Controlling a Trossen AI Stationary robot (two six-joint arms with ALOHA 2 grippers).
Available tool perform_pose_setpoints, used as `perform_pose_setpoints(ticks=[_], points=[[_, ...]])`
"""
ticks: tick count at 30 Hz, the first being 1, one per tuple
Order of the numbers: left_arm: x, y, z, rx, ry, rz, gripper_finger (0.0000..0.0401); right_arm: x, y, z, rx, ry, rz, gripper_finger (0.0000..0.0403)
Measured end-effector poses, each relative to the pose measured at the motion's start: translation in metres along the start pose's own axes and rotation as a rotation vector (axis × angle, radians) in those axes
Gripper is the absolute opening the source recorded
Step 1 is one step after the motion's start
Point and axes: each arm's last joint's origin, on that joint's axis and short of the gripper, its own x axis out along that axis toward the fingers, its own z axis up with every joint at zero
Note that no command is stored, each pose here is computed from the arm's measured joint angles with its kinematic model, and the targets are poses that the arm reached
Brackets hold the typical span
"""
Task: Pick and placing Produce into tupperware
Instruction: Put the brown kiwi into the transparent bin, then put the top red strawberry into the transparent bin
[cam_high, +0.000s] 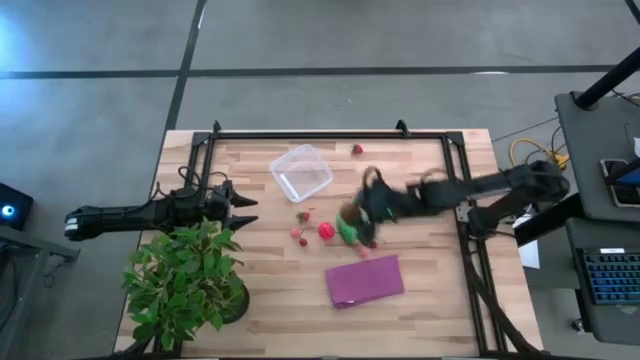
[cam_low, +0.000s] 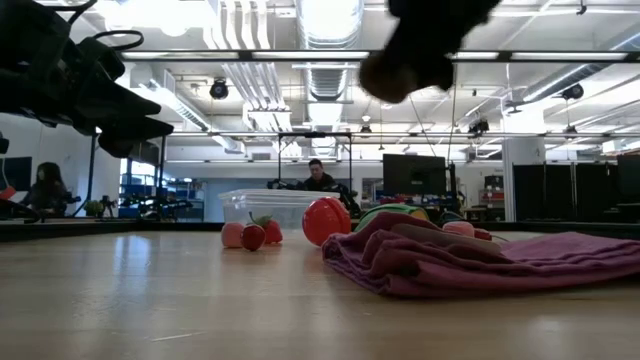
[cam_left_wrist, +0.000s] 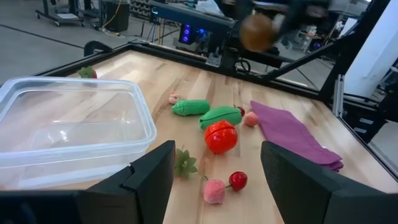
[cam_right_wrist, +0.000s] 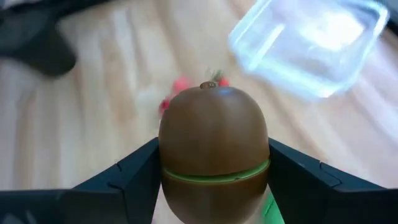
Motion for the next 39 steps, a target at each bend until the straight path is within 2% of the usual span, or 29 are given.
perform_pose_setpoints(ticks=[5, 10, 16, 21, 24, 33, 36, 39], points=[[0.000, 0.000, 0.000, 0.000, 0.002, 0.001, 0.0224, 0.042, -0.041, 0.053, 0.010, -0.038, 0.016, 0.0250], [0.000, 0.000, 0.000, 0.000, 0.002, 0.001, 0.0224, 0.094, -0.071, 0.102, 0.014, -0.048, 0.008, 0.0251], [0.000, 0.000, 0.000, 0.000, 0.003, 0.001, 0.0224, 0.151, -0.106, 0.125, 0.074, 0.039, -0.061, 0.0254], [0.000, 0.000, 0.000, 0.000, 0.003, 0.001, 0.0224, 0.174, -0.116, 0.130, 0.075, 0.177, -0.104, 0.0251], [0.000, 0.000, -0.001, 0.000, 0.004, 0.002, 0.0224, 0.178, -0.117, 0.135, 0.035, 0.218, -0.154, 0.0261], [0.000, 0.000, 0.000, 0.000, 0.004, 0.001, 0.0224, 0.172, -0.119, 0.144, -0.065, 0.278, -0.209, 0.0322], [0.000, 0.000, -0.001, 0.000, 0.006, 0.002, 0.0224, 0.155, -0.123, 0.149, -0.129, 0.291, -0.276, 0.0332], [0.001, 0.000, -0.001, 0.000, 0.007, 0.002, 0.0224, 0.125, -0.142, 0.160, -0.130, 0.280, -0.323, 0.0330]])
